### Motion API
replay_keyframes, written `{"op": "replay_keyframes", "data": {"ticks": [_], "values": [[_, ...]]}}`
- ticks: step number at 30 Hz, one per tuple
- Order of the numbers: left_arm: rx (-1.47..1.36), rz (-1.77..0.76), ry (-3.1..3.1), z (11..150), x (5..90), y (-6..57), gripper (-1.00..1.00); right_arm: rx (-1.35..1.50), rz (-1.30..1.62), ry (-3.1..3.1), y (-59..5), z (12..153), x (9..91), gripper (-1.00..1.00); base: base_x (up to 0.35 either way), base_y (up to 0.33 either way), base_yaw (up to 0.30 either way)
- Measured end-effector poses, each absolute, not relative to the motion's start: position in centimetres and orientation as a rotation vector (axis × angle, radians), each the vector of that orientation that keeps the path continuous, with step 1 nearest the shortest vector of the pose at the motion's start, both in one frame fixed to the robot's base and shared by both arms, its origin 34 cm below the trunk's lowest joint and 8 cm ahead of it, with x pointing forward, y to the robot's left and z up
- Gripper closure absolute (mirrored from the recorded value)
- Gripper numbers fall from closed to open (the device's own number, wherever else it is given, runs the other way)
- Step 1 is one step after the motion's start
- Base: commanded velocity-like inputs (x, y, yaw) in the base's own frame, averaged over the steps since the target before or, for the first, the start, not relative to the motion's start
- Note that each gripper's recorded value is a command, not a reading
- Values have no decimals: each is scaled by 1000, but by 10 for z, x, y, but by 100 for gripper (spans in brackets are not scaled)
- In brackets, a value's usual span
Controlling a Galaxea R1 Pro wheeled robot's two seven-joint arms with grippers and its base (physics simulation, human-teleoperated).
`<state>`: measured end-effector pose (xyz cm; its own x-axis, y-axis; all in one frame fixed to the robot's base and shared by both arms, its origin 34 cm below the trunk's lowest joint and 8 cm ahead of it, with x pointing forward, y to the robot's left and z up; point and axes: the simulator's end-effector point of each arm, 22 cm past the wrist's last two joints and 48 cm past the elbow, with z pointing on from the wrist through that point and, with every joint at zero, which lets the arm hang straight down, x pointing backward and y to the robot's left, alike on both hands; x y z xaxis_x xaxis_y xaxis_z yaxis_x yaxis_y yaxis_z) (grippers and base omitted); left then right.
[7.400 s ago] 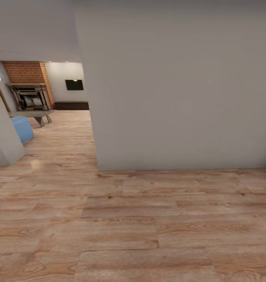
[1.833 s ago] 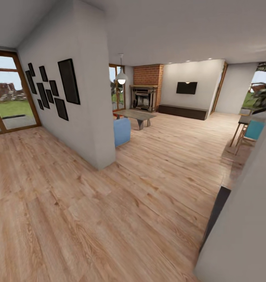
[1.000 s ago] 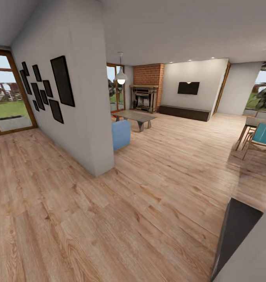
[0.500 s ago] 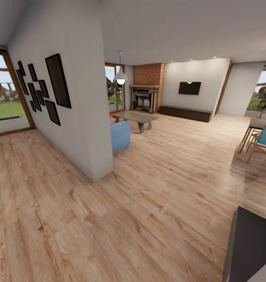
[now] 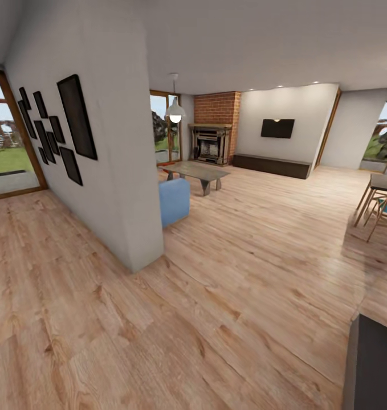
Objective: Move the two storage containers from the living room to the garage. In the garage, place one container on the floor and stack the other container on top of it (either order is fine).
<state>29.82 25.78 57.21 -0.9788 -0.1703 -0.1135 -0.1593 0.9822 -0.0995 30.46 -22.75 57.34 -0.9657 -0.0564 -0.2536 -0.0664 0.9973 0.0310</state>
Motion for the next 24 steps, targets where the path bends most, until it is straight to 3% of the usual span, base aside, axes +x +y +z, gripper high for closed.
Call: {"op": "replay_keyframes", "data": {"ticks": [6,17,24], "values": [[-251,-136,3006,572,298,258,-100,-86,56,2885,-228,573,304,-100,322,0,-12],[-251,-136,3006,572,298,258,-100,-82,60,2885,-226,573,304,-100,322,0,-207],[-250,-136,3006,572,298,258,-100,-82,60,2885,-226,573,304,-100,322,0,-31]]}}
